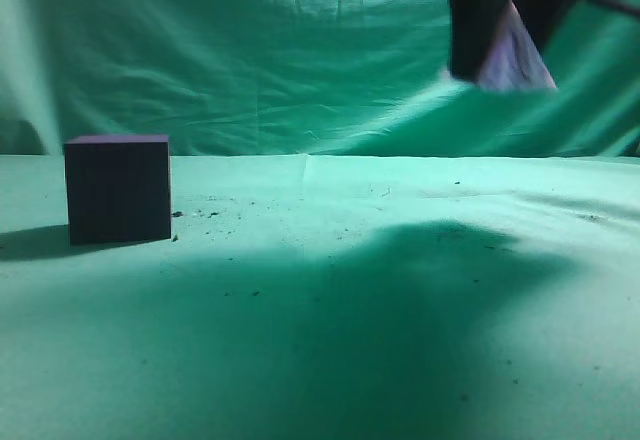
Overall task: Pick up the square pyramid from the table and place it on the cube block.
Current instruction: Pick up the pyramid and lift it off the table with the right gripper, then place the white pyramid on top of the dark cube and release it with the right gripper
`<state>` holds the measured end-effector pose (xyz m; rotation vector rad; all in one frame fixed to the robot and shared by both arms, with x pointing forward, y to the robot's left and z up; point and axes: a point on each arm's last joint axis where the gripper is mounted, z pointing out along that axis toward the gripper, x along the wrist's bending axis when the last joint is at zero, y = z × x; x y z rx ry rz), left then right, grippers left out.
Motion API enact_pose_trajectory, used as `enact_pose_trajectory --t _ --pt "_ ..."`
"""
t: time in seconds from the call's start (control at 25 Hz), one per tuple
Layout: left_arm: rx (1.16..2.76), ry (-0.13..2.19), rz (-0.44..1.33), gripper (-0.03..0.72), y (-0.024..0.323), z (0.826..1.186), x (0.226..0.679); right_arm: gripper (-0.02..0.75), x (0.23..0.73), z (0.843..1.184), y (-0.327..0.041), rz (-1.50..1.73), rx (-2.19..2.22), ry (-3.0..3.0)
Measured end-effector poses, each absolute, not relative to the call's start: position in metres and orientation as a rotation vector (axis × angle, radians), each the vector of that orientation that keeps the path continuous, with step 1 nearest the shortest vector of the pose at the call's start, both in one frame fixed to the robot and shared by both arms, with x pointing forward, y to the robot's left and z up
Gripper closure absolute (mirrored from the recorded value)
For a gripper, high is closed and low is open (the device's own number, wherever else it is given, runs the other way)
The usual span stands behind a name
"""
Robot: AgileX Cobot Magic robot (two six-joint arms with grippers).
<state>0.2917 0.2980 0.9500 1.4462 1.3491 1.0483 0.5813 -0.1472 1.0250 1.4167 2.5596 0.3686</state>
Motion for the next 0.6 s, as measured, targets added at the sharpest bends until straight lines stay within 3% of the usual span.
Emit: enact_pose_trajectory --t 0.28,0.44,0.6 --pt "1.446 1.349 1.048 0.688 0.298 0.950 0.292 0.351 0.542 1.096 -0.057 0.656 1.053 2.671" --pt "1.446 1.349 1.048 0.688 0.298 0.950 0.292 0.351 0.513 1.102 0.008 0.746 0.824 2.748" --pt "1.446 1.349 1.048 0.688 0.298 0.950 0.292 0.351 0.504 1.077 0.054 0.701 0.706 2.817"
